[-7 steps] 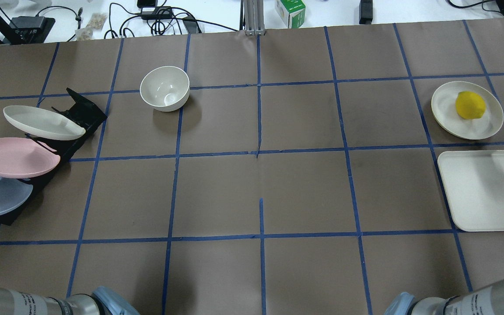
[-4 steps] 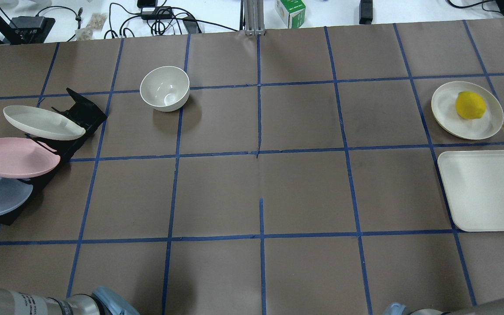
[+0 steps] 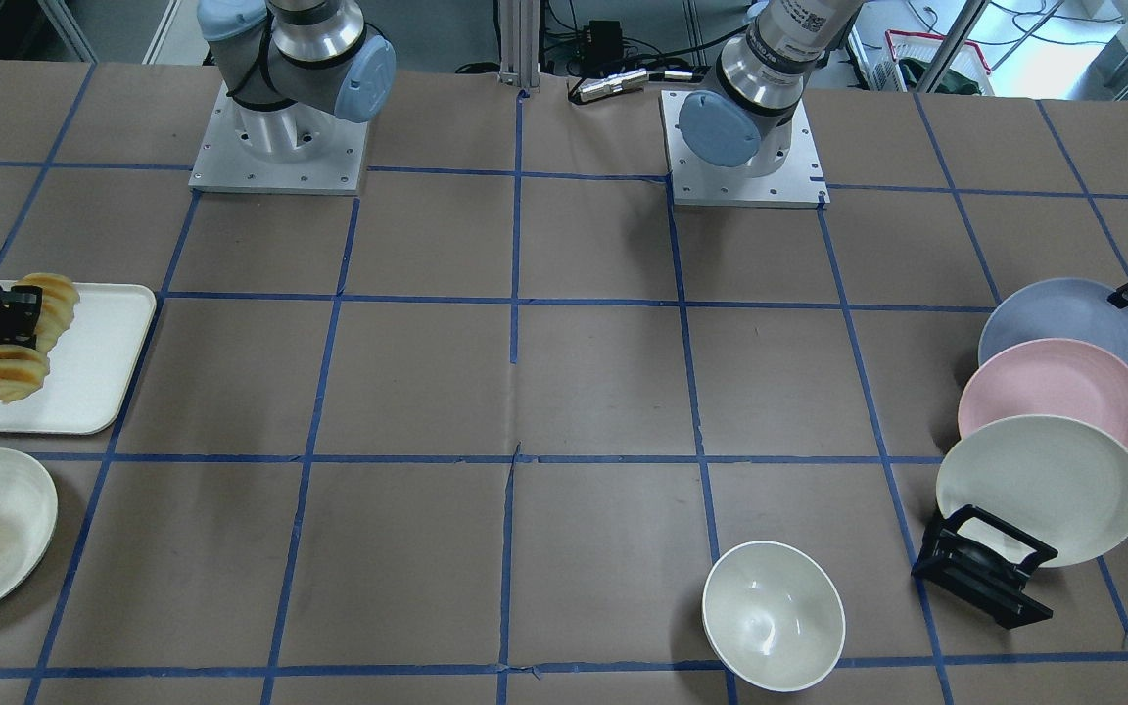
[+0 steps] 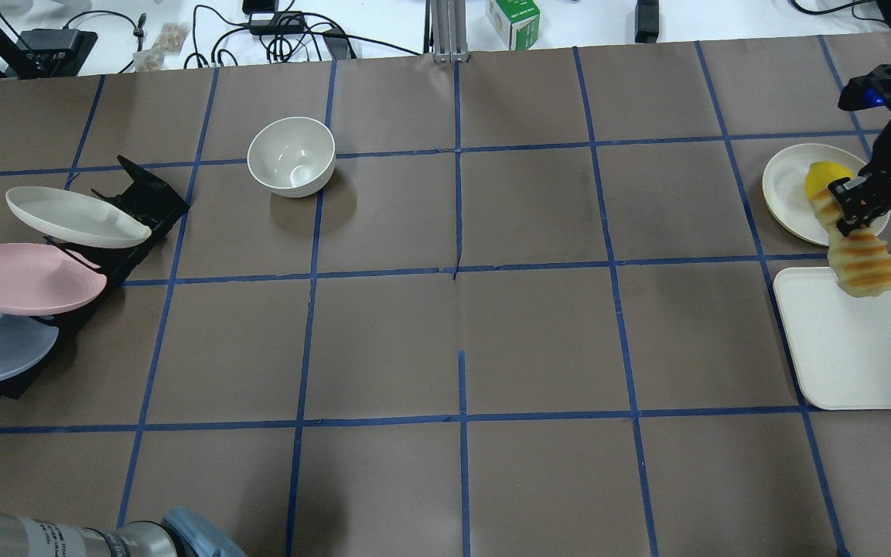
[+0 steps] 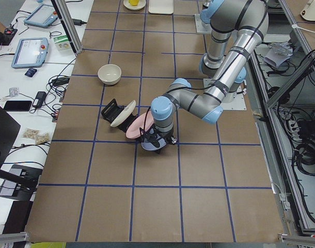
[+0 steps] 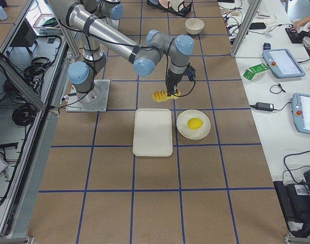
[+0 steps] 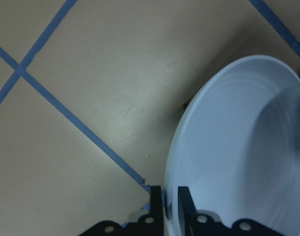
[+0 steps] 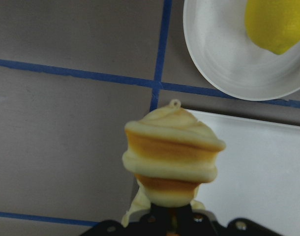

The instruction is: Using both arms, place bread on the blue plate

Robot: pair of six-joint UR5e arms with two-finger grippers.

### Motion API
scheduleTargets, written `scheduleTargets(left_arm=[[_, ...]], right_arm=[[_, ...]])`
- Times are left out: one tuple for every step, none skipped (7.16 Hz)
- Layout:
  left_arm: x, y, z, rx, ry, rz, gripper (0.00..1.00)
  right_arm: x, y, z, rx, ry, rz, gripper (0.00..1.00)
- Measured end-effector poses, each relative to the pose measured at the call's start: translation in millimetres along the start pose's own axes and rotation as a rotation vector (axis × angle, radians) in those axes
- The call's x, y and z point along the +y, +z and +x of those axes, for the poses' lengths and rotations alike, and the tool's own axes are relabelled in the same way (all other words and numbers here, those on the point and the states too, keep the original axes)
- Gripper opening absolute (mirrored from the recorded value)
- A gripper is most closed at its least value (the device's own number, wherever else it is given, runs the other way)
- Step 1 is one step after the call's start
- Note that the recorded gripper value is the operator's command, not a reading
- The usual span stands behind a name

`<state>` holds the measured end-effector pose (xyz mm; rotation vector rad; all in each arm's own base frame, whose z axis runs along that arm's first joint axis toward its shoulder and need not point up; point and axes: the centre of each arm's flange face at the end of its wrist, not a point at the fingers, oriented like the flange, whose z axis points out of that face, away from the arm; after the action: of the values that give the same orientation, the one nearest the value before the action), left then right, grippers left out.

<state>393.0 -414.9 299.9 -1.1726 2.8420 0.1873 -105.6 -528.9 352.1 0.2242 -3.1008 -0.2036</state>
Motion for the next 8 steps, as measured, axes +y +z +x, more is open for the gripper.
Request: scheduleTargets(left_arm=[[0.2, -1.2, 0.1, 0.002, 0.001, -0.004, 0.0], [0.7, -2.5, 0.1, 0.003, 0.001, -0.008, 0.0], [1.6, -4.9, -0.1, 0.001, 0.001, -0.009, 0.0], [3.5, -8.9, -0.5, -0.001, 0.001, -0.01, 0.0], [5.6, -14.1, -2.6, -0.017, 0.001, -0.009, 0.0], [7.4, -20.4, -7.8, -0.048, -0.002, -0.005, 0.0], [9.4, -29.5, -17.4, -0.083, -0.013, 0.004, 0.0], [10.8, -40.2, -29.3, -0.116, -0.029, 0.016, 0.0]], right_arm=[[-1.5, -1.0, -9.4, -0.011, 0.003, 0.0, 0.0], [-1.4, -1.8, -15.0, -0.015, 0.002, -0.002, 0.0], [-1.0, -1.6, -17.8, -0.017, 0.001, -0.004, 0.0], [-0.4, -2.0, -19.0, -0.019, 0.001, -0.005, 0.0], [0.0, -3.1, -20.1, -0.023, 0.005, -0.007, 0.0], [0.7, -6.6, -24.1, -0.027, 0.016, -0.004, 0.0], [1.7, -13.0, -33.8, -0.03, 0.034, 0.006, 0.0], [2.1, -19.1, -47.0, -0.03, 0.052, 0.013, 0.0]])
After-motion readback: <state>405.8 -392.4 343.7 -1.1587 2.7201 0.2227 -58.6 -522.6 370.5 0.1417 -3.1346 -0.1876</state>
